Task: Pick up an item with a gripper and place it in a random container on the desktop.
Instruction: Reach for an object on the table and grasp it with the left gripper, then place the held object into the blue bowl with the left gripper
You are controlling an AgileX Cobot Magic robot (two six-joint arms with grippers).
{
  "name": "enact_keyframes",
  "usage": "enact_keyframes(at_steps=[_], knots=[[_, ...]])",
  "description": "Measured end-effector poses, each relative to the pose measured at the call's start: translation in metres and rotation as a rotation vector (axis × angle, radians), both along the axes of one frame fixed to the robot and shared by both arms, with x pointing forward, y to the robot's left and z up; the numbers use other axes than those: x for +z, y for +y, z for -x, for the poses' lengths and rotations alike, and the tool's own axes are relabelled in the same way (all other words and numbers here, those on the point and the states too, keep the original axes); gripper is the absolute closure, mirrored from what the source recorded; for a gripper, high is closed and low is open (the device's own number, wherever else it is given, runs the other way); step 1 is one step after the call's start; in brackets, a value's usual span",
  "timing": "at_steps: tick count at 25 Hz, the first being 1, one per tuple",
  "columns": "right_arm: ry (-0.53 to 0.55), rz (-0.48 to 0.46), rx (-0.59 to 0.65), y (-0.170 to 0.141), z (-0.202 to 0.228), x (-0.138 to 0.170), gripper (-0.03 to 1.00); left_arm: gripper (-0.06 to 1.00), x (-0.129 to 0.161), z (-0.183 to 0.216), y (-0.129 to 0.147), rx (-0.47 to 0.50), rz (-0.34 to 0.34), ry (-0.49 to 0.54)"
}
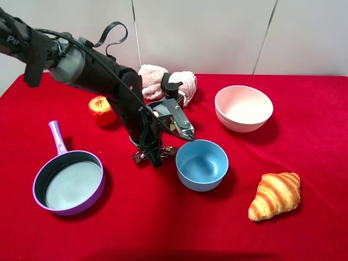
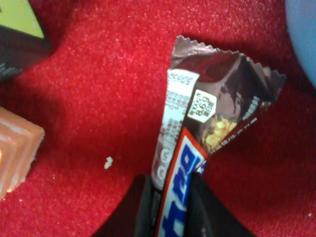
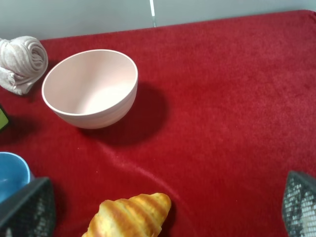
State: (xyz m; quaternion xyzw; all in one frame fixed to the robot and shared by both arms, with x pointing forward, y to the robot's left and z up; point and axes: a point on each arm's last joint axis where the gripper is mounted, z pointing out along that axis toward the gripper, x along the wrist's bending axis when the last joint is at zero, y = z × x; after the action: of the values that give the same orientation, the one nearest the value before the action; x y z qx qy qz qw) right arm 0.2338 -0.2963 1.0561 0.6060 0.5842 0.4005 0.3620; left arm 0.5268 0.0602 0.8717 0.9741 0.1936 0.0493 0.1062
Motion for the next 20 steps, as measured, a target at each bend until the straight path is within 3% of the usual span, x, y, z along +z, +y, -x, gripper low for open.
enact_keyframes(at_steps=[20], knots=[[0.0, 0.0, 0.0, 0.0, 0.0, 0.0, 0.28, 0.8, 0.041, 0.007, 0.005, 0.003, 0.015, 0.0]])
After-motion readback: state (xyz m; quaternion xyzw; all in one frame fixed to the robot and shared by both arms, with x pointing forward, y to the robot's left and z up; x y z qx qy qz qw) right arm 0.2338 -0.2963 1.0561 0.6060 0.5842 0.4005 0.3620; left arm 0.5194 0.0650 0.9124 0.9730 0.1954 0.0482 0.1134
